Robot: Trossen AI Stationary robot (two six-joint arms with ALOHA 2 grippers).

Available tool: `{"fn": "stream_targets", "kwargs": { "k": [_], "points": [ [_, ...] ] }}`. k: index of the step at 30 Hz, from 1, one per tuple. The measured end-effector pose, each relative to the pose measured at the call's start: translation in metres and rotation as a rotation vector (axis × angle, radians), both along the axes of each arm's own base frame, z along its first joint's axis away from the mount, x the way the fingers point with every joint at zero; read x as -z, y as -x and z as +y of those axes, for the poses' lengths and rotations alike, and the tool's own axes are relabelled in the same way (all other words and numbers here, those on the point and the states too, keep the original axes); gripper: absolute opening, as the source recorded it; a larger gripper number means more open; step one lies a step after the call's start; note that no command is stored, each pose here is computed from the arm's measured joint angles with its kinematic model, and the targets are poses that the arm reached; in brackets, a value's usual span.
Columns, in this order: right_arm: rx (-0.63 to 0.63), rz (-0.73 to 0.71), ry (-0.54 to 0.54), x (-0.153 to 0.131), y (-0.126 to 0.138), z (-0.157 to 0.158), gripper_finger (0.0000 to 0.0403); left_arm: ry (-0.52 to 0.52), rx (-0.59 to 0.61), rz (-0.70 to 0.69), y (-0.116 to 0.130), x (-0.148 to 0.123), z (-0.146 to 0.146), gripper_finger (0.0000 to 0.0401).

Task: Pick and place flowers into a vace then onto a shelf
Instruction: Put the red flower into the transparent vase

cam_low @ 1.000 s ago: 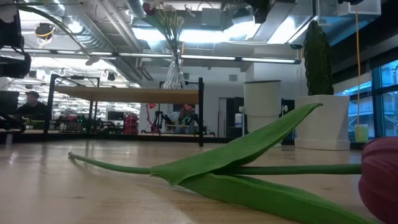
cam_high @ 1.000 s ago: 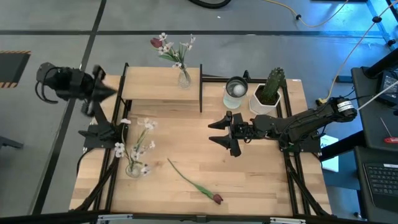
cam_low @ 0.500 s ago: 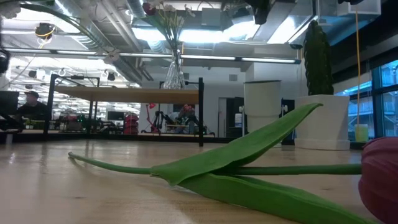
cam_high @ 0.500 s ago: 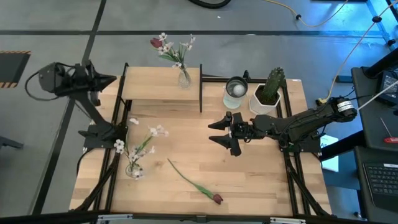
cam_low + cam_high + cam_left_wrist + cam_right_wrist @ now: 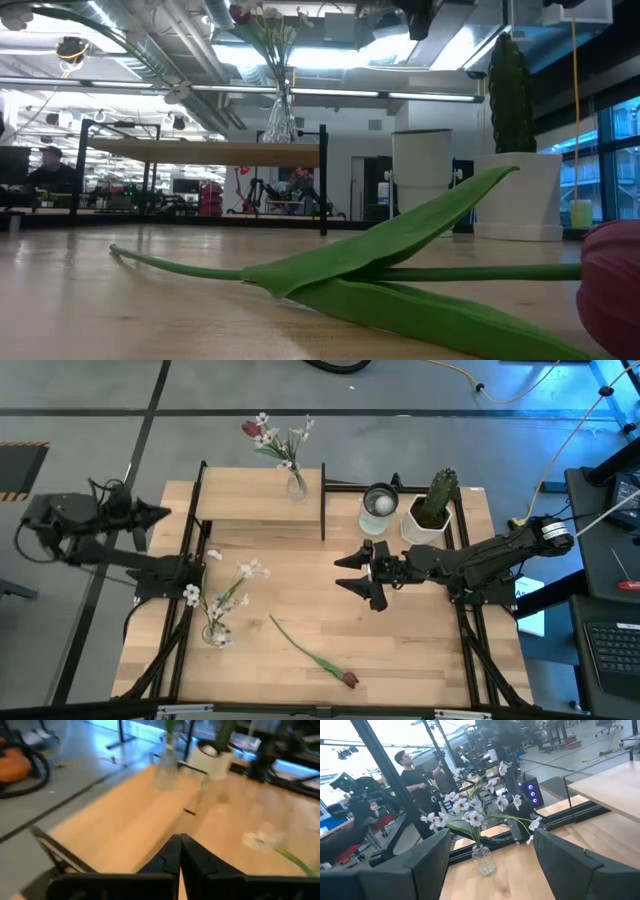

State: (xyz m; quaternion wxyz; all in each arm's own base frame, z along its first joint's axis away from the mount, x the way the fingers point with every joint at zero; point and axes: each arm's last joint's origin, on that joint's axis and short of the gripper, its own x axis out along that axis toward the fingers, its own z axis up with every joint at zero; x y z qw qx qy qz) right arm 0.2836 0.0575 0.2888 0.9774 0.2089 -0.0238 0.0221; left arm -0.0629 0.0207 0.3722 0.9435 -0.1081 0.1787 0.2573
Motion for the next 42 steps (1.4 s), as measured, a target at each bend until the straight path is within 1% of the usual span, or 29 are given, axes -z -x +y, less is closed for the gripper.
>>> {"fn": "stream_targets", "kwargs": {
  "k": [2,5,10,12,14,16,18,20,22,24,26,28,31,34,36,38,42],
  "points": [
    [0.000,0.010,-0.001,0.003,-0.002,0.000,0.0287,0.005,0.013,-0.012,-0.002,0.001,-0.008,0.0003],
    [-0.002,0.032,0.002,0.009,-0.005,0.002,0.0287,0.006,0.016,-0.071,0.000,0.006,-0.019,0.0003],
    [-0.012,0.071,0.006,0.019,-0.011,0.006,0.0287,0.005,0.036,-0.230,0.008,0.019,-0.039,0.0003],
    [-0.013,0.084,-0.015,0.023,-0.013,0.006,0.0287,-0.002,0.048,-0.292,0.009,0.025,-0.047,0.0003],
    [-0.013,0.092,-0.037,0.025,-0.015,0.006,0.0287,-0.011,0.058,-0.324,0.009,0.033,-0.055,0.0003],
    [-0.013,0.099,-0.039,0.028,-0.016,0.007,0.0287,-0.001,0.052,-0.316,0.002,0.038,-0.059,0.0003],
    [-0.015,0.099,-0.059,0.029,-0.017,0.007,0.0287,0.015,0.050,-0.264,-0.003,0.043,-0.062,0.0003],
    [-0.029,0.103,-0.080,0.029,-0.017,0.008,0.0287,-0.019,0.088,-0.273,-0.010,0.041,-0.065,0.0003],
    [-0.055,0.110,-0.072,0.029,-0.016,0.009,0.0287,-0.026,0.121,-0.265,-0.020,0.044,-0.063,0.0003],
    [-0.110,0.138,-0.063,0.029,-0.017,0.011,0.0287,-0.054,0.127,-0.295,-0.024,0.044,-0.064,0.0004],
    [-0.148,0.226,-0.076,0.024,-0.020,0.018,0.0287,-0.065,0.111,-0.296,-0.027,0.045,-0.063,0.0004],
    [-0.160,0.370,-0.071,0.015,-0.022,0.028,0.0287,-0.058,0.107,-0.267,-0.029,0.049,-0.061,0.0004],
    [-0.114,0.565,-0.047,-0.001,-0.025,0.043,0.0287,-0.067,0.113,-0.259,-0.031,0.050,-0.060,0.0004],
    [-0.122,0.648,-0.049,-0.023,-0.031,0.060,0.0287,-0.070,0.108,-0.260,-0.031,0.050,-0.059,0.0004],
    [-0.123,0.704,-0.082,-0.032,-0.035,0.072,0.0287,-0.073,0.104,-0.261,-0.031,0.050,-0.059,0.0004],
    [-0.122,0.766,-0.122,-0.031,-0.040,0.085,0.0287,-0.072,0.104,-0.261,-0.031,0.050,-0.059,0.0004],
    [-0.144,0.885,-0.179,-0.017,-0.052,0.112,0.0287,-0.069,0.102,-0.263,-0.031,0.050,-0.059,0.0004]
  ]
}}
